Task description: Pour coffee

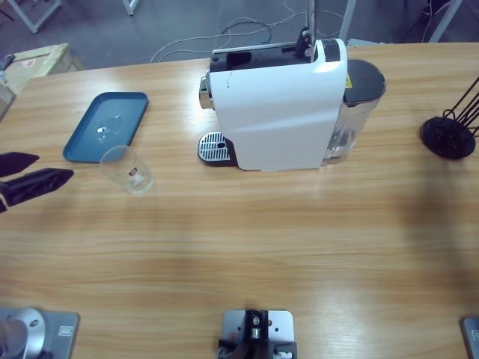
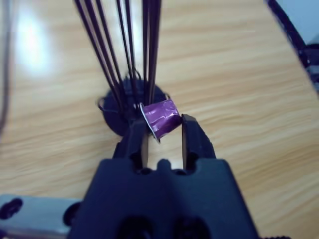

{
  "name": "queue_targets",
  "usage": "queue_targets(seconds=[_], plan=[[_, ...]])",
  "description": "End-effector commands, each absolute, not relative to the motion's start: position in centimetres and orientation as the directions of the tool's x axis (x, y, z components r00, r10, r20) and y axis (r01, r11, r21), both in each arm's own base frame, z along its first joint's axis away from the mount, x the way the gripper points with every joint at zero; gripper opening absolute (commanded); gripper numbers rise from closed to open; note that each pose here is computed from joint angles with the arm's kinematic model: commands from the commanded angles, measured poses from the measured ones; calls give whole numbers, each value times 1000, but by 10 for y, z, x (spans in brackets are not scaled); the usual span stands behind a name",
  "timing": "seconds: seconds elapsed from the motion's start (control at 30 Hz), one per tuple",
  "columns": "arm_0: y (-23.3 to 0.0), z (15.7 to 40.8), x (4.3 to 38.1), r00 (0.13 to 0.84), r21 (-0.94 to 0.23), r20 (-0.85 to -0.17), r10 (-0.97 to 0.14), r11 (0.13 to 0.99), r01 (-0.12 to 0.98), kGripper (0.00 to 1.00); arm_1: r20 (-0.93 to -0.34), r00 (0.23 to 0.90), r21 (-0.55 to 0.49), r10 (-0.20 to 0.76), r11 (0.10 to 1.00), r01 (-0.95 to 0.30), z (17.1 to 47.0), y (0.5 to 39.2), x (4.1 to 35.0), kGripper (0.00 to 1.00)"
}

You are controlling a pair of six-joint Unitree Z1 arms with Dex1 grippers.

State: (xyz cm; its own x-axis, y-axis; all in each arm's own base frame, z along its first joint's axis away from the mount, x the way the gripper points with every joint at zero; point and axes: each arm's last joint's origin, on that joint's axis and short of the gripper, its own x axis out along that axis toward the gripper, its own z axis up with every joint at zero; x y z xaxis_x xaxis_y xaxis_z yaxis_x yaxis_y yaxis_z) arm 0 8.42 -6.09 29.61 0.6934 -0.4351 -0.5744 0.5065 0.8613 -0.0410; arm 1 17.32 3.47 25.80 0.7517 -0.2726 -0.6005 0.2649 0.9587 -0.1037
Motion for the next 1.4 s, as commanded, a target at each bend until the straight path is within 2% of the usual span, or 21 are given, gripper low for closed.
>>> queue_targets(seconds=[0.03,0.1,0.17,0.27,0.4,0.53,0.63,0.7,0.8,0.9,1.13,1.4], plan=[[-61,288,83,683,-22,-594,-425,857,515,885,-513,858,-14,2,1000,-11,368,50,117,168],[-61,288,83,683,-22,-593,-426,857,515,885,-484,859,27,166,984,-174,391,67,106,168],[-61,288,83,684,-22,-593,-426,857,514,885,-466,831,63,305,948,-312,405,83,102,168],[-60,288,83,686,-22,-592,-423,859,511,885,-475,730,119,491,858,-500,415,113,106,168],[-60,288,82,691,-19,-588,-421,861,508,885,-476,596,187,646,737,-649,424,150,117,168],[-58,288,80,691,-23,-582,-427,859,512,885,-522,464,226,715,641,-733,417,198,140,168],[-59,288,81,690,-24,-584,-427,859,512,885,-572,400,226,716,606,-762,407,247,161,168],[-59,288,81,691,-23,-584,-427,859,511,885,-596,401,211,696,617,-758,400,283,178,168],[-59,288,81,692,-22,-583,-425,860,509,885,-624,452,201,638,690,-695,387,321,204,168],[-58,288,81,697,-18,-582,-418,864,503,885,-645,532,179,549,785,-593,379,348,227,170],[-57,288,80,702,-16,-578,-416,866,500,885,-655,653,127,380,907,-401,368,368,251,168],[-58,288,80,700,-17,-579,-417,865,501,885,-703,635,101,322,928,-358,343,382,250,168]])
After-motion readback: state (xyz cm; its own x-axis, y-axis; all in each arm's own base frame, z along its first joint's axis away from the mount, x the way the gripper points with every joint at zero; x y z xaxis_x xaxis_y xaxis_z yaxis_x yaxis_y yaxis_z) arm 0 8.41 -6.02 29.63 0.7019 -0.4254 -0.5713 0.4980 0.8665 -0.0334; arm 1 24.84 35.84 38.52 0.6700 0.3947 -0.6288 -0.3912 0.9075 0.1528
